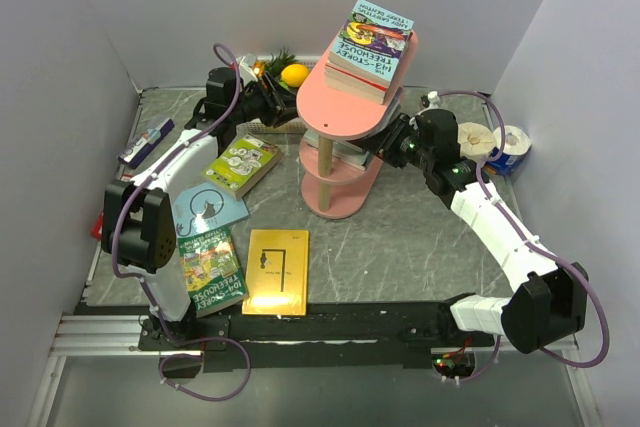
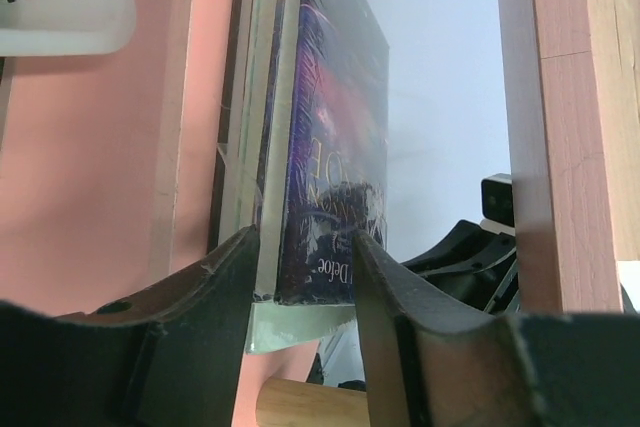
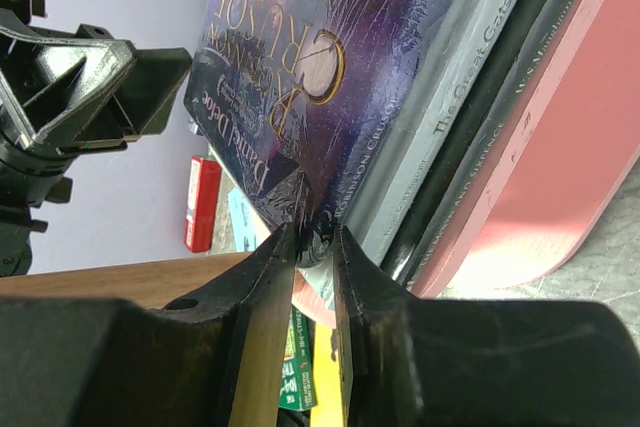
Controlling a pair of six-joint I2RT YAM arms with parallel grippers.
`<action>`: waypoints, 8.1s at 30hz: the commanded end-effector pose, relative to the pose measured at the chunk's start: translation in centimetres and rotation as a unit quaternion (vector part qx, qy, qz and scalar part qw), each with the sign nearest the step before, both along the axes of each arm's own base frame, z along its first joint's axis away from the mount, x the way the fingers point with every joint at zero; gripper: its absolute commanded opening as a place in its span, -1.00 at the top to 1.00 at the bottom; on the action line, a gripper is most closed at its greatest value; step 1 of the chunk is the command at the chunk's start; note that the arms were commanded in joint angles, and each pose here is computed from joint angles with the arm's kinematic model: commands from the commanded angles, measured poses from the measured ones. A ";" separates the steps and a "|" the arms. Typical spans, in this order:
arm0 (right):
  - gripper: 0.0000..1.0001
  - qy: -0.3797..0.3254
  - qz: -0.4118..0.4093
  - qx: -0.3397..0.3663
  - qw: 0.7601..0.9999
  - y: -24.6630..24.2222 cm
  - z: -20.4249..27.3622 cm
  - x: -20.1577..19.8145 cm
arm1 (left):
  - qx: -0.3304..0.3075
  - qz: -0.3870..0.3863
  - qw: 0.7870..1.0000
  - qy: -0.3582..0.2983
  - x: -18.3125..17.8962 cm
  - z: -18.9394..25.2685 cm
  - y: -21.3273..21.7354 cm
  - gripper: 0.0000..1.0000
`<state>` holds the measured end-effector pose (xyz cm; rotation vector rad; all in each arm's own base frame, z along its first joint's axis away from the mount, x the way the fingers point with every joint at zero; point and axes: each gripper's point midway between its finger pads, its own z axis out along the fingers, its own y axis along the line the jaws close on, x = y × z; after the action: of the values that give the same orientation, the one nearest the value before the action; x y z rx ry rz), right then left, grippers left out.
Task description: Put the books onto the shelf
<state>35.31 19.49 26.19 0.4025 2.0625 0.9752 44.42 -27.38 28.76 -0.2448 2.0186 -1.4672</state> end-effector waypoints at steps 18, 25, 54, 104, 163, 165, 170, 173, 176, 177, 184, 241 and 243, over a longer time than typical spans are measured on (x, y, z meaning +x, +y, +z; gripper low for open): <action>0.43 -0.010 0.010 -0.004 1.000 0.7 0.1 0.1 | -0.009 -0.036 0.999 -0.027 -1.0 0.9 -1.2 0.14; 0.39 -0.010 0.011 -0.003 1.000 0.7 0.1 0.2 | -0.001 -0.031 0.999 -0.024 -0.9 0.4 -1.1 0.10; 0.36 -0.008 0.017 -0.004 1.000 1.3 -0.2 0.0 | 0.001 -0.063 0.998 -0.027 -2.8 -0.2 -2.6 0.60; 0.53 -0.015 0.035 0.000 0.999 2.7 0.1 -3.4 | 0.004 -0.087 0.995 -0.054 -6.9 1.9 -4.0 0.79; 1.00 -0.052 -0.066 -0.095 0.992 -5.1 2.3 -3.0 | 0.021 0.039 0.998 -0.035 -1.7 1.6 4.5 0.31; 1.00 -0.047 -0.064 -0.099 0.992 -5.0 1.9 -2.8 | 0.021 0.039 0.998 -0.034 -1.7 1.5 4.6 0.31; 1.00 -0.041 -0.053 -0.100 0.993 -4.4 1.6 -2.4 | 0.020 0.035 0.999 -0.031 -1.8 1.1 4.5 0.31; 1.00 -0.039 -0.046 -0.097 0.993 -4.1 1.5 -2.1 | 0.021 0.035 0.999 -0.030 -1.9 1.0 4.5 0.31; 1.00 -0.040 -0.042 -0.096 0.994 -3.8 1.6 -1.9 | 0.020 0.034 0.999 -0.030 -2.0 0.8 4.5 0.31; 1.00 -0.041 -0.041 -0.096 0.994 -3.7 1.7 -1.8 | 0.020 0.033 0.999 -0.029 -2.0 0.7 4.5 0.31; 1.00 -0.043 -0.028 -0.095 0.994 -2.8 2.1 -1.7 | 0.018 0.030 0.999 -0.024 -2.0 0.3 4.3 0.31; 0.95 -0.053 -0.165 -0.184 0.968 -11.9 3.3 -1.1 | 0.109 0.159 0.980 0.049 -3.1 -4.1 9.5 0.24; 1.00 -0.041 -0.168 -0.192 0.966 -11.8 2.9 0.8 | 0.111 0.155 0.980 0.053 -3.3 -4.4 9.4 0.24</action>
<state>32.51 7.56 25.68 0.4702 2.0495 0.3685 41.48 -18.08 24.27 -0.5450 2.0987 -1.0553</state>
